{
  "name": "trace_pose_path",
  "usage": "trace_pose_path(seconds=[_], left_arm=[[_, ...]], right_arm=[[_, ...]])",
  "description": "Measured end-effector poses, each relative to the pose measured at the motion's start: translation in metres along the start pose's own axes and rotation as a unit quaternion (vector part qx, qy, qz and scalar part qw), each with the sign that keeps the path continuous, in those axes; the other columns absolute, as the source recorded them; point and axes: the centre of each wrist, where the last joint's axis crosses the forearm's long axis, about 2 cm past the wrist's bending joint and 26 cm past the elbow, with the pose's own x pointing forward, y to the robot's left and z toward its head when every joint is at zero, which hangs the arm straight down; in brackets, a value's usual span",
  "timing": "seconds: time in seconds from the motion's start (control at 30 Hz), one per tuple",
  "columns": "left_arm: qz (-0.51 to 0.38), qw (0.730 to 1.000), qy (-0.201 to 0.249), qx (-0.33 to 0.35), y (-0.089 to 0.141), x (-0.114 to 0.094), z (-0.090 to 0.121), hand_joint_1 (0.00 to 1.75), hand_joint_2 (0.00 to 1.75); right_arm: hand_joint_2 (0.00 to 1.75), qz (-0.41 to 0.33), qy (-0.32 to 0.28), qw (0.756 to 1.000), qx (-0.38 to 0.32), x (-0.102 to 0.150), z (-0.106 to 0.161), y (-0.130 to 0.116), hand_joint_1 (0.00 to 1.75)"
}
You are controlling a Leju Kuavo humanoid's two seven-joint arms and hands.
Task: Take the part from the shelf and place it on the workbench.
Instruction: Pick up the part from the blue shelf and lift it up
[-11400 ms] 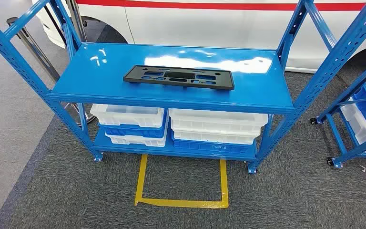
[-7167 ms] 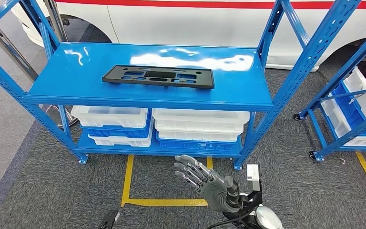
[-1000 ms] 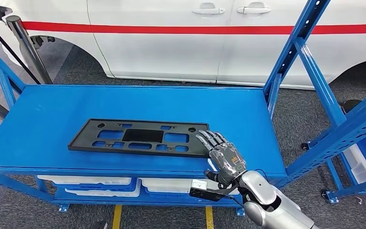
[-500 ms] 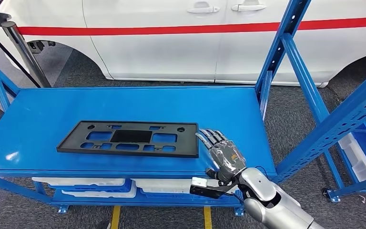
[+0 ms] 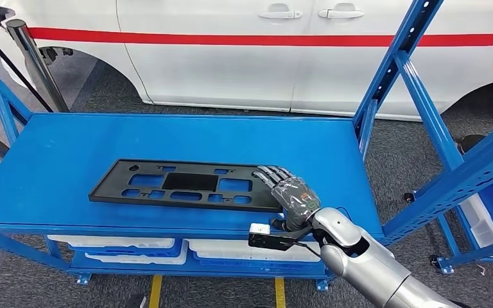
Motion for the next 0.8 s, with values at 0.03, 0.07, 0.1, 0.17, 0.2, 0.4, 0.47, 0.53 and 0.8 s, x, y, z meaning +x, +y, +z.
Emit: trace_pose_path(seconds=[0.03,0.07,0.1,0.17,0.2,0.4,0.47,0.53,0.8], left_arm=[[0.0,1.0,0.0,0.0,0.0,0.0,0.0,0.0,0.0],[0.0,1.0,0.0,-0.001,0.0,0.0,0.0,0.0,0.0],[0.0,1.0,-0.001,-0.001,-0.001,0.0,0.0,0.0,0.0],[-0.001,1.0,-0.002,-0.001,-0.001,0.001,0.0,0.0,0.0],[-0.001,1.0,-0.002,-0.001,-0.001,0.002,0.0,0.0,0.0],[-0.006,1.0,-0.001,-0.001,-0.001,0.012,-0.001,0.0,0.0],[-0.008,1.0,0.002,-0.001,-0.001,0.021,-0.002,0.0,0.0],[-0.01,1.0,-0.001,0.0,-0.001,0.028,-0.003,0.0,0.0],[-0.014,1.0,-0.018,-0.006,-0.001,0.035,-0.004,0.0,0.0]], right_arm=[[1.75,0.001,0.001,1.0,0.001,-0.001,-0.001,-0.001,0.0],[1.75,0.003,0.001,1.0,0.0,-0.002,-0.003,-0.002,0.0],[1.75,0.004,0.001,1.0,-0.001,-0.003,-0.004,-0.004,0.0],[1.75,0.004,0.0,1.0,0.001,-0.003,-0.007,-0.005,0.0],[1.75,0.003,0.0,1.0,0.004,-0.003,-0.008,-0.006,0.0],[1.75,-0.014,-0.014,0.999,0.031,-0.007,-0.024,-0.013,1.64],[1.75,-0.025,-0.018,0.998,0.047,-0.006,-0.03,-0.011,1.75],[1.75,-0.032,-0.02,0.998,0.057,-0.006,-0.035,-0.011,1.75],[1.75,-0.033,-0.02,0.997,0.064,-0.014,-0.047,-0.021,1.75]])
